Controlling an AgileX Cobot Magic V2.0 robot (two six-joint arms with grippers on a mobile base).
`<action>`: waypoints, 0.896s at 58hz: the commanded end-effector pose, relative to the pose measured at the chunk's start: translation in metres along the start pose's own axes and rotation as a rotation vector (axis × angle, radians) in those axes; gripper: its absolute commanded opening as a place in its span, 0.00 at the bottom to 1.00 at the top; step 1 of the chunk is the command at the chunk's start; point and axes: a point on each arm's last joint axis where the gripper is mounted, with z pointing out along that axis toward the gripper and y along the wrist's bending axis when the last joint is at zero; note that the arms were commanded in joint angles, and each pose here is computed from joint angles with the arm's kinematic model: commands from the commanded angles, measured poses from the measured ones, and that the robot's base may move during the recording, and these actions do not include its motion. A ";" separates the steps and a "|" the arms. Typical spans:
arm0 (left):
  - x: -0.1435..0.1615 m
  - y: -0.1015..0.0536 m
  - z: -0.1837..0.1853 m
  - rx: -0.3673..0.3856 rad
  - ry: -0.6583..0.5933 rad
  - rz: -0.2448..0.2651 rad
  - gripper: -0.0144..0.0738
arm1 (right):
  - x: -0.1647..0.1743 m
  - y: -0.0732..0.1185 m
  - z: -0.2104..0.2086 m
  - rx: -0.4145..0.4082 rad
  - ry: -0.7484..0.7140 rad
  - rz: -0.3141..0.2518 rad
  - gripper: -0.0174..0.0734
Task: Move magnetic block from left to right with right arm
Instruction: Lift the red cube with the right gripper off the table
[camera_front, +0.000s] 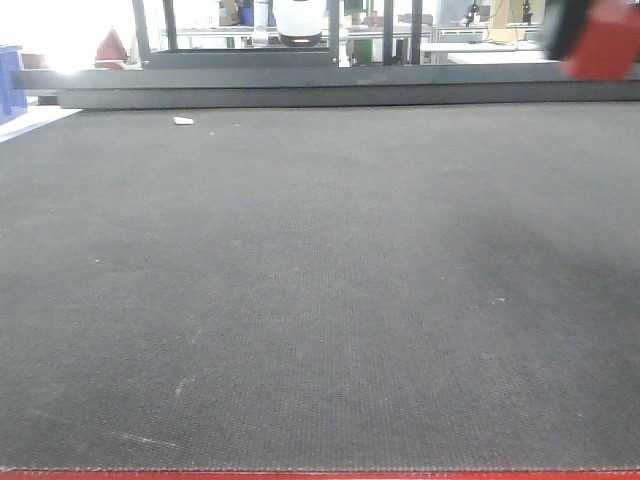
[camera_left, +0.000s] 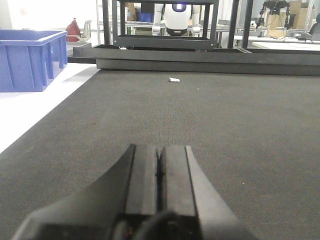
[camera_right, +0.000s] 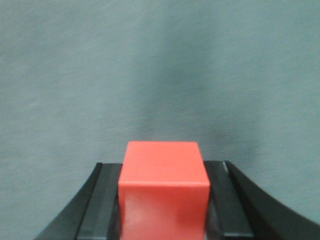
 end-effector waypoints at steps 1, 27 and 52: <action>-0.005 0.000 -0.001 0.002 -0.082 -0.016 0.03 | -0.001 -0.016 -0.023 -0.004 -0.186 -0.035 0.48; -0.005 0.000 -0.001 0.002 -0.082 -0.016 0.03 | 0.046 -0.085 -0.038 0.174 -0.570 -0.082 0.48; -0.005 0.000 -0.001 0.002 -0.082 -0.016 0.03 | 0.099 -0.084 -0.049 0.178 -0.886 -0.114 0.48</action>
